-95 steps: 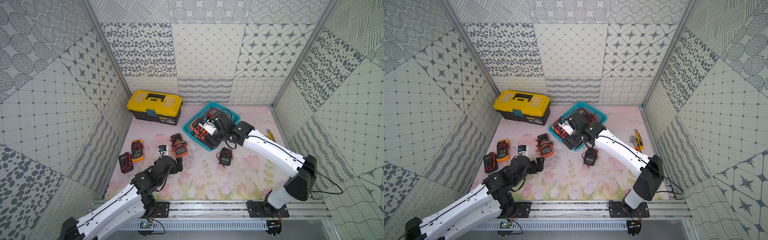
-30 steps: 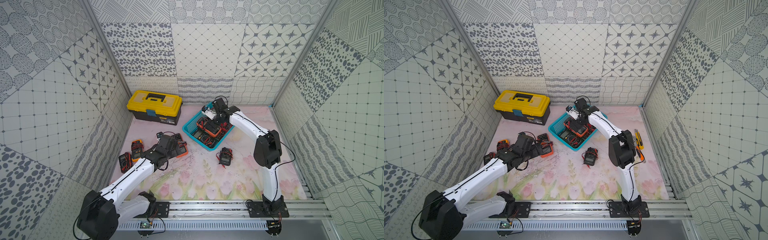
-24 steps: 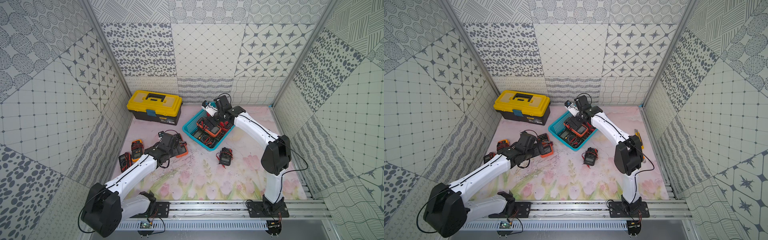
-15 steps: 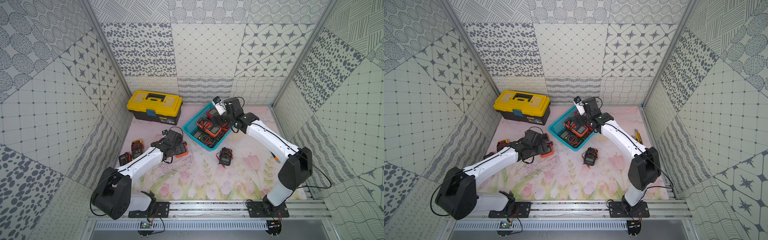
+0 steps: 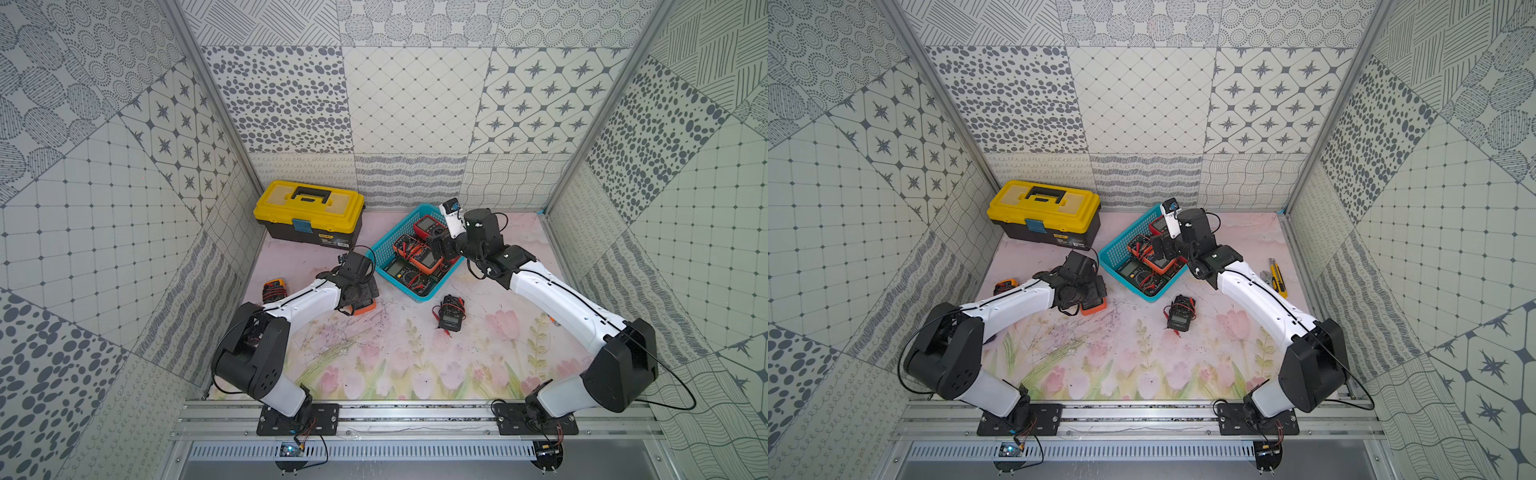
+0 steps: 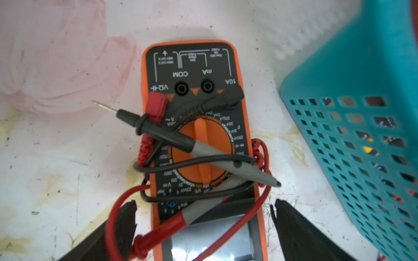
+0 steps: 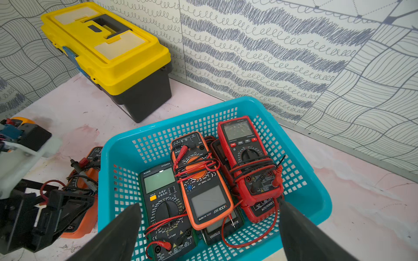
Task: Put the multimeter into the basket
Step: Pick up the multimeter from the center of the board, then place the multimeter in the basket, then adjust the multimeter in the basket.
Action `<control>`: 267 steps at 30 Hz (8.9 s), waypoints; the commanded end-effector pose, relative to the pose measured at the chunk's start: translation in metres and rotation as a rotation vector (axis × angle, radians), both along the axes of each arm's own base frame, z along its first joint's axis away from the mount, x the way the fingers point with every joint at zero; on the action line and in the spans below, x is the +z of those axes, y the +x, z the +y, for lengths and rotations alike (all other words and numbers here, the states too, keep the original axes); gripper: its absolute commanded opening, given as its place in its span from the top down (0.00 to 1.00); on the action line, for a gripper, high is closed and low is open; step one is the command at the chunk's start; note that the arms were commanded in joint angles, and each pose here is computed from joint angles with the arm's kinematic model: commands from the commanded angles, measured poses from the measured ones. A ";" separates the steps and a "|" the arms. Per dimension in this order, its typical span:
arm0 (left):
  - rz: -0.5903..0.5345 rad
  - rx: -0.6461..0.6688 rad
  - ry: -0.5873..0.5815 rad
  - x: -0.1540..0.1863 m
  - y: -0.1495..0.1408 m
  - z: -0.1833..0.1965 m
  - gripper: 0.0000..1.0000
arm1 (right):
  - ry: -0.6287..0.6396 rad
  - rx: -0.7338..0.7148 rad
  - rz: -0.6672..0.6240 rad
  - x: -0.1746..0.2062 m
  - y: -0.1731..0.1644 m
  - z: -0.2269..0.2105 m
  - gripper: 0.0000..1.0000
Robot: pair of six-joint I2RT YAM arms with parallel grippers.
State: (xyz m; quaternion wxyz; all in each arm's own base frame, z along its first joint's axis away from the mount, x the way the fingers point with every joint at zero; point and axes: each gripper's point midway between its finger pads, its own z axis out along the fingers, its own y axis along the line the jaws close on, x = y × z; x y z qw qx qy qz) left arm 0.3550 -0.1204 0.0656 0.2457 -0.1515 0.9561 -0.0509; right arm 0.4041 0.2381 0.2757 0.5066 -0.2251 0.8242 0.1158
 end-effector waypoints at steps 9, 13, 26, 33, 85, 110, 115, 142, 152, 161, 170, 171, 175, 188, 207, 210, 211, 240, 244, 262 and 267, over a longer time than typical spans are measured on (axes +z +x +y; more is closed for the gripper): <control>0.088 0.029 0.047 -0.025 0.002 0.003 0.01 | 0.086 0.057 -0.049 0.021 -0.006 0.017 0.02; 0.118 0.044 0.042 -0.038 -0.001 0.003 0.01 | 0.090 0.063 -0.042 0.018 -0.006 0.020 0.01; 0.112 0.121 -0.037 -0.048 0.001 -0.003 0.60 | 0.082 0.035 -0.043 0.015 -0.006 0.016 0.01; 0.034 0.192 -0.078 -0.024 -0.003 0.003 0.90 | 0.081 0.029 -0.046 0.015 -0.009 0.013 0.01; -0.669 0.259 -0.247 0.185 0.070 -0.155 1.00 | 0.150 -0.344 -0.074 0.040 -0.021 -0.068 0.02; -0.326 0.458 0.003 0.112 0.064 -0.148 1.00 | 0.178 -0.392 -0.053 0.039 -0.020 -0.081 0.01; -0.293 0.487 0.010 0.104 0.058 -0.145 1.00 | 0.179 -0.392 -0.051 0.038 -0.020 -0.081 0.01; -0.137 0.537 -0.045 0.062 0.046 -0.161 1.00 | 0.196 -0.365 -0.022 0.028 -0.016 -0.072 0.01; -0.121 0.617 -0.022 0.042 0.043 -0.155 0.94 | 0.210 -0.347 -0.016 0.026 -0.016 -0.067 0.02; -0.068 0.638 0.029 0.020 0.040 -0.144 0.88 | 0.166 -0.480 -0.069 0.035 -0.016 -0.095 0.02; -0.071 0.648 0.047 0.014 0.036 -0.130 0.88 | 0.061 -0.680 -0.134 0.041 -0.012 -0.136 0.01; -0.071 0.639 0.045 0.014 0.037 -0.131 0.88 | 0.061 -0.673 -0.136 0.037 -0.009 -0.134 0.02; -0.070 0.620 0.059 0.013 0.037 -0.129 0.80 | 0.060 -0.646 -0.117 0.021 0.000 -0.124 0.01; -0.038 0.534 0.138 0.016 0.041 -0.119 0.17 | 0.070 -0.616 -0.096 0.021 0.004 -0.115 0.02; -0.127 0.488 0.103 0.068 0.043 -0.121 0.01 | 0.051 -0.546 -0.053 0.011 0.004 -0.103 0.01; -0.150 0.472 0.089 0.077 0.045 -0.123 0.01 | 0.046 -0.526 -0.034 0.007 0.003 -0.099 0.01; -0.155 0.467 0.087 0.079 0.045 -0.123 0.01 | 0.044 -0.521 -0.027 0.006 0.003 -0.099 0.02; -0.221 0.278 -0.065 0.098 0.022 -0.035 0.01 | -0.071 0.034 0.387 -0.083 -0.012 0.026 0.44; -0.304 0.076 -0.200 0.096 0.018 -0.058 0.01 | -0.088 0.052 0.456 -0.098 -0.005 0.033 0.44; -0.201 -0.035 -0.340 0.071 0.015 -0.090 0.01 | 0.037 0.171 0.757 -0.152 -0.039 0.063 0.74; -0.190 -0.056 -0.380 0.070 0.020 -0.102 0.01 | -0.037 0.111 0.833 -0.177 -0.043 0.053 0.75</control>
